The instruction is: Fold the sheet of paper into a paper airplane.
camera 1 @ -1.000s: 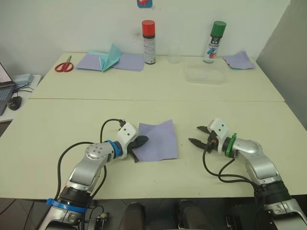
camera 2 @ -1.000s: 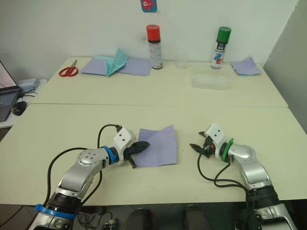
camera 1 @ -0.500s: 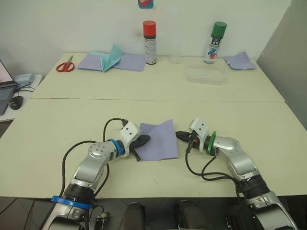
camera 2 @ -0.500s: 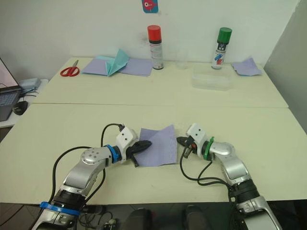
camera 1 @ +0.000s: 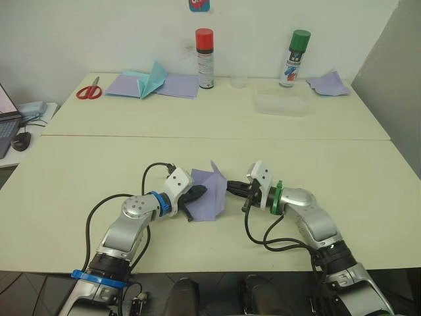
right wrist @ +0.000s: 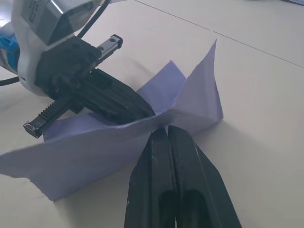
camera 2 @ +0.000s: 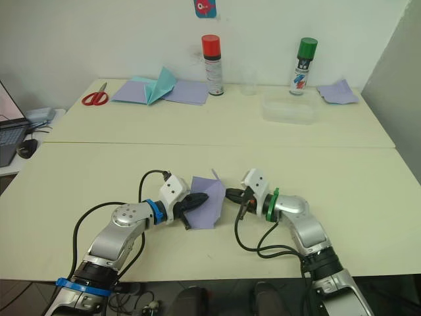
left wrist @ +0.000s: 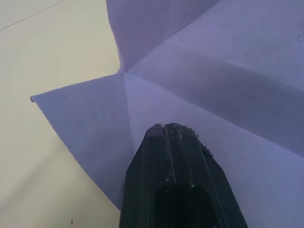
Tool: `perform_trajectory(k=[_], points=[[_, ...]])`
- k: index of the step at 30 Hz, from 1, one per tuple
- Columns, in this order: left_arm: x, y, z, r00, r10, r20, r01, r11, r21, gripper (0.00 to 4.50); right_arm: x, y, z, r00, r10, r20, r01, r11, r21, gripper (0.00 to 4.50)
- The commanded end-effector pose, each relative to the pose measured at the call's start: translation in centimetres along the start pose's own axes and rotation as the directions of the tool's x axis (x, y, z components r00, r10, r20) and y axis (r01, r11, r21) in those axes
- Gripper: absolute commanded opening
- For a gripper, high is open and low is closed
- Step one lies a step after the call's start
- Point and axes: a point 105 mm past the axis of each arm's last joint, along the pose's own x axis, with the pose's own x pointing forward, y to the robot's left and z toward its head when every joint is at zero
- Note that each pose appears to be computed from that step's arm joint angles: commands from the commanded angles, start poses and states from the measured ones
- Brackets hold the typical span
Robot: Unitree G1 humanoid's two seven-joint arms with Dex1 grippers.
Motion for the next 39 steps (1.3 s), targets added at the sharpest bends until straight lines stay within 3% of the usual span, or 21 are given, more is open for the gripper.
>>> perform_trajectory(k=[1, 20, 27, 39], points=[[0.3, -1.2, -1.5, 0.997, -0.044, -0.056, 0.043, 0.999, -0.014, 0.00, 0.7, -0.2, 1.1, 1.000, -0.005, 0.030, 0.006, 0.998, -0.055, 0.02], [-0.9, -0.9, -1.9, 0.995, -0.032, -0.090, 0.029, 0.999, -0.025, 0.00, 3.5, 0.0, -0.1, 0.999, 0.045, -0.022, -0.047, 0.991, -0.128, 0.02], [-1.5, -0.8, -2.2, 0.994, -0.025, -0.104, 0.023, 0.999, -0.027, 0.00, 3.9, 0.0, -2.2, 0.990, 0.055, -0.131, -0.077, 0.983, -0.168, 0.02], [-4.0, 0.4, -2.5, 0.988, 0.007, -0.152, -0.011, 1.000, -0.028, 0.00, 4.5, 0.3, -3.2, 0.977, 0.064, -0.203, -0.115, 0.961, -0.250, 0.02]])
